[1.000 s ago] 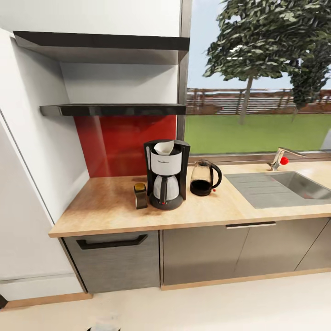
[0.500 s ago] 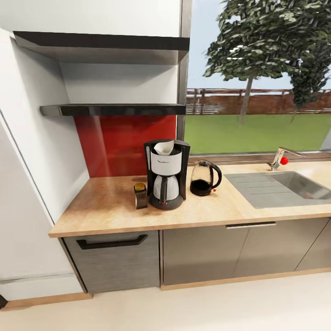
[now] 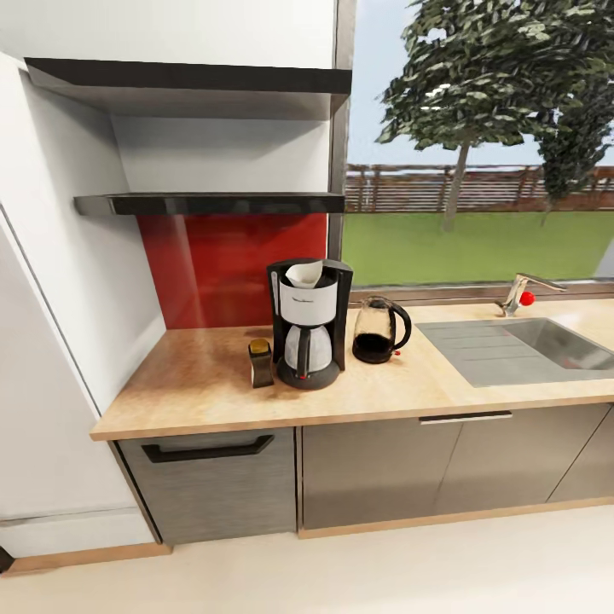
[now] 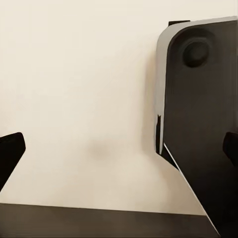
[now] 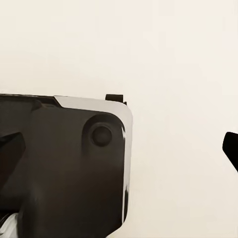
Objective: Set up a coffee station on the kitchen countertop: keep the coffee maker on the countertop, move the bottle of coffee from the kitchen shelf to the counter next to the coffee maker, place a paper coffee filter on top of the coffee maker, put the saucer next to the coffee maker with the coffee cup on the saucer, and place the electric kettle next to the coffee maker.
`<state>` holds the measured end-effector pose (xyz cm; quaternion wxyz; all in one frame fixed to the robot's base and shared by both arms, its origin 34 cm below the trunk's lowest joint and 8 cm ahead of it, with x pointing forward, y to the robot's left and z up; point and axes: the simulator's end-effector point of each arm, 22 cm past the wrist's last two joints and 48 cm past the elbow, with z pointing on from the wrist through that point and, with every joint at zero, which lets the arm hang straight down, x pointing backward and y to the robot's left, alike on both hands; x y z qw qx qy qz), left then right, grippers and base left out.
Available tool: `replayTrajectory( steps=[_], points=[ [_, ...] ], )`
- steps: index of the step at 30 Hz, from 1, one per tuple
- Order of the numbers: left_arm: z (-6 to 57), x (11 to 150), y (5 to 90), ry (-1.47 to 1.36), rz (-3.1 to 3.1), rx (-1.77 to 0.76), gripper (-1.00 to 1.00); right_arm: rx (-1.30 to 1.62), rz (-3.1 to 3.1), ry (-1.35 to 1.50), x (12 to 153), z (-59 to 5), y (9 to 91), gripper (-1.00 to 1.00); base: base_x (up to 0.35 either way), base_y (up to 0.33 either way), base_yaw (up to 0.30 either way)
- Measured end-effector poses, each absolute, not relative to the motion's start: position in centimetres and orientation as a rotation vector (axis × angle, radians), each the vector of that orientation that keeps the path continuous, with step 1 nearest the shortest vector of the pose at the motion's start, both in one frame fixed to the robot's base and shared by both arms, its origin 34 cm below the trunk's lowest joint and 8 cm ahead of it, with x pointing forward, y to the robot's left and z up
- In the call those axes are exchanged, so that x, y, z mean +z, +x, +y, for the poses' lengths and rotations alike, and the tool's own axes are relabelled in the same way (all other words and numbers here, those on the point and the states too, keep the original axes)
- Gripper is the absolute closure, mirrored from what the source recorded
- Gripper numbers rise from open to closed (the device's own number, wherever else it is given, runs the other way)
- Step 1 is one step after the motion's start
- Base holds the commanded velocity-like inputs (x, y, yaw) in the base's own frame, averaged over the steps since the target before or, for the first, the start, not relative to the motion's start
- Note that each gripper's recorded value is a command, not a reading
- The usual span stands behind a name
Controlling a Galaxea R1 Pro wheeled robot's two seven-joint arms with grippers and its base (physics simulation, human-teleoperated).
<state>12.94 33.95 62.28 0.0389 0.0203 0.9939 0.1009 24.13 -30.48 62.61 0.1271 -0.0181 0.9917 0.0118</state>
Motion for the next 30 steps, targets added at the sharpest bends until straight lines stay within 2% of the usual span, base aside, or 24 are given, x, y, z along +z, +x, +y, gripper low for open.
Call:
replayTrajectory(
  steps=[6, 30],
  points=[
    [33.8, 62.27, 11.94, 0.068, 3.062, 0.296, -1.0, 0.033, 2.883, -0.034, 62.64, -30.55, 24.26, -1.0, 0.0, 0.0, -0.073],
    [33.48, 62.25, 11.87, 0.059, 3.062, 0.29, -1.0, 0.042, 2.883, -0.019, 62.6, -30.0, 24.27, -1.0, 0.0, 0.0, -0.262]
  ],
)
